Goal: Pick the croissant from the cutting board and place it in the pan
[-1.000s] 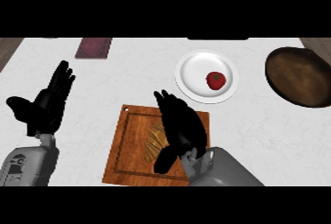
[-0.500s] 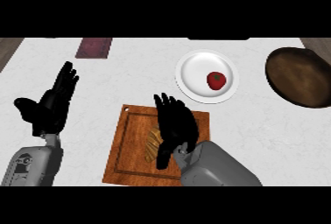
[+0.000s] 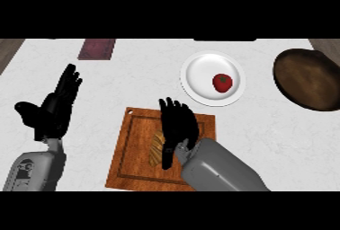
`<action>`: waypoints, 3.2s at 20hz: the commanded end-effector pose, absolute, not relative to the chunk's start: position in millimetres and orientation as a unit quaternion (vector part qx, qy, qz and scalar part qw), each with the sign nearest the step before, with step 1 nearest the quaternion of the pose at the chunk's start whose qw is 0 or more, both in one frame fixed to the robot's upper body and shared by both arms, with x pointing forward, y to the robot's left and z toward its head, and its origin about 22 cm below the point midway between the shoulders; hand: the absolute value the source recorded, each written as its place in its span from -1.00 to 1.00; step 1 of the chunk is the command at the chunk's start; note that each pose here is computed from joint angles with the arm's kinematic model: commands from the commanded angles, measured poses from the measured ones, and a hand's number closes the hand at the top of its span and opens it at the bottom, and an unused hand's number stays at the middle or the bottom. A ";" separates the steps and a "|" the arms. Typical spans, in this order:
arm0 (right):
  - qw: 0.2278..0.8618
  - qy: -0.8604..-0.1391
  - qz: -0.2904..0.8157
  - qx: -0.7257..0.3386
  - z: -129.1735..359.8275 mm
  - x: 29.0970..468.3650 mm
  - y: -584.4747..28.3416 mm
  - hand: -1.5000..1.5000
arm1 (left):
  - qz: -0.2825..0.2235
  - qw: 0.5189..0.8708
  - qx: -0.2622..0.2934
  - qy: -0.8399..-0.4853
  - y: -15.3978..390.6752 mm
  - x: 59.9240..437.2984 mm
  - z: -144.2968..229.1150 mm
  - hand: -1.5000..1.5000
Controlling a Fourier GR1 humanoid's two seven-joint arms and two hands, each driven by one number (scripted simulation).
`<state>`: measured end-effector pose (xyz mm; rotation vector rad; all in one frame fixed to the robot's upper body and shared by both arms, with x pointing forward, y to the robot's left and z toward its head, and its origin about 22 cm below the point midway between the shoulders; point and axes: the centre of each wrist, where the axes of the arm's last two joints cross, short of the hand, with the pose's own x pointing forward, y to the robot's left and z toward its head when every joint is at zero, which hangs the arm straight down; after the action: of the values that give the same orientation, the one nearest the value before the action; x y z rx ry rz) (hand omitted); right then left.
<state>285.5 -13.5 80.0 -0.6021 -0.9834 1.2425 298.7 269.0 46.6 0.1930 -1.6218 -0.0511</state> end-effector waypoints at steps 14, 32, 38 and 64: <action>0.671 -0.375 0.592 -0.240 38.1 289.4 -6.3 1.00 | -0.021 0.680 0.090 -0.727 256.9 298.4 48.4 0.00; 0.689 -0.401 0.519 -0.307 32.7 342.2 -77.9 1.00 | -0.028 0.685 0.089 -0.722 269.7 299.7 54.4 0.00; 0.597 -0.514 0.426 -0.446 70.6 337.5 -83.0 1.00 | -0.014 0.690 0.093 -0.718 287.3 289.5 48.2 0.00; 0.604 -0.588 0.105 -0.527 144.8 388.4 -352.5 1.00 | -0.022 0.675 0.094 -0.731 279.1 309.1 59.1 0.00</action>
<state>383.2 -300.2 149.3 -1.1841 -1.3917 0.2885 301.1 273.9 53.2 0.2001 -1.6259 -0.0525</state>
